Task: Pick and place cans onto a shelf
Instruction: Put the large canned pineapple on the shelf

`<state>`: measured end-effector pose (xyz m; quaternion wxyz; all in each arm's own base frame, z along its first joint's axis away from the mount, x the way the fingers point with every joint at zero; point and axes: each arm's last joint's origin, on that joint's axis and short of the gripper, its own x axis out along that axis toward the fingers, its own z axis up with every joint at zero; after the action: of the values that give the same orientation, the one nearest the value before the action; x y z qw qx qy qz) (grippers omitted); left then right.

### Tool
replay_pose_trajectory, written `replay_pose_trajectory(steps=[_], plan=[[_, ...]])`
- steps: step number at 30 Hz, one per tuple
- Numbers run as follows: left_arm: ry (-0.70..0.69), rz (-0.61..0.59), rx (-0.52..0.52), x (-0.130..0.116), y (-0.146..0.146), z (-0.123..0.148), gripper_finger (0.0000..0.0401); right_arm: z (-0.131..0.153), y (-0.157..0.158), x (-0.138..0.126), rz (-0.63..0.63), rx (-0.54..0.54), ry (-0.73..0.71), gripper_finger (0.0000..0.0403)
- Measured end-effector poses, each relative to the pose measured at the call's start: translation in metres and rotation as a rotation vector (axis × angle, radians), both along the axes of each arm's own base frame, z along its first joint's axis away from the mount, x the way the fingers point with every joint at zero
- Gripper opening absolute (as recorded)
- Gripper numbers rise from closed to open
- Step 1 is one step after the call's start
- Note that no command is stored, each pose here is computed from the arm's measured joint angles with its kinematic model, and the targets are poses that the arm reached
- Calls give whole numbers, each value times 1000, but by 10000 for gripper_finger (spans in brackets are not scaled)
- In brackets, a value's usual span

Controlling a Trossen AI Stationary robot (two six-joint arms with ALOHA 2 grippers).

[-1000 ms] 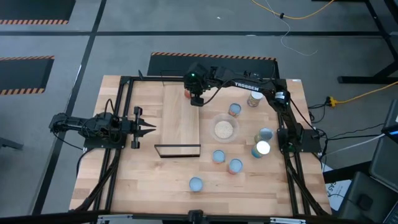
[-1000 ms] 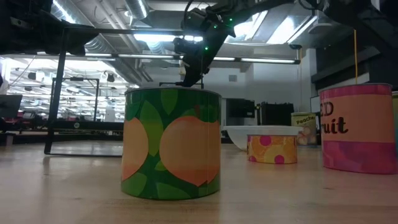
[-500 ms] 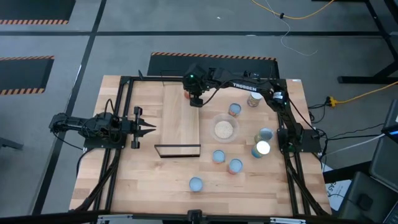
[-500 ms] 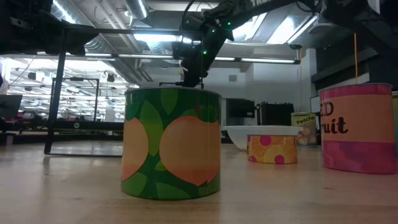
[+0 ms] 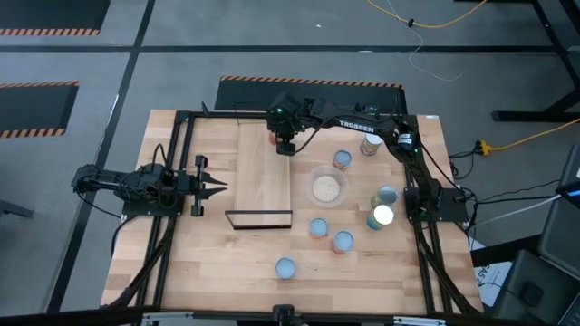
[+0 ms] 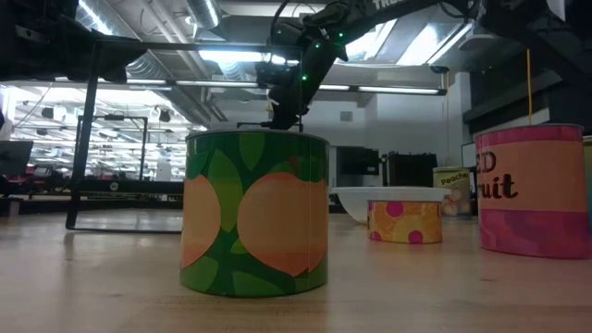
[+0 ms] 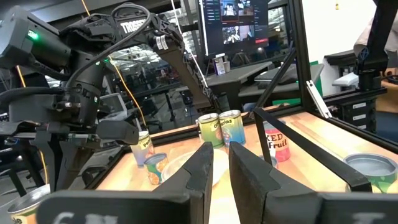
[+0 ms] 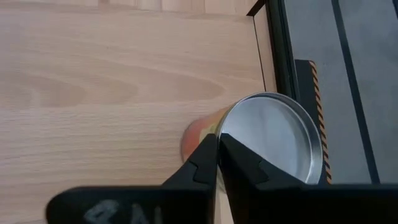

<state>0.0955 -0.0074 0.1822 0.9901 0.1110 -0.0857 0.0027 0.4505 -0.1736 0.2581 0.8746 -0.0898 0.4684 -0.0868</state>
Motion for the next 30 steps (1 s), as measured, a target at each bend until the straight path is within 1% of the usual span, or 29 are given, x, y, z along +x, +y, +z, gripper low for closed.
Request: replay_pose_trajectory(steps=[17, 20, 26, 30], plan=[[0, 0, 0, 0, 0, 0, 44, 1, 0, 0, 16, -12, -2, 36], [0, 0, 0, 0, 0, 0, 44, 0, 0, 0, 16, -12, -2, 54], [0, 0, 0, 0, 0, 0, 44, 1, 0, 0, 16, -12, -2, 114], [0, 0, 0, 0, 0, 0, 44, 1, 1, 1, 16, -14, -9, 133]])
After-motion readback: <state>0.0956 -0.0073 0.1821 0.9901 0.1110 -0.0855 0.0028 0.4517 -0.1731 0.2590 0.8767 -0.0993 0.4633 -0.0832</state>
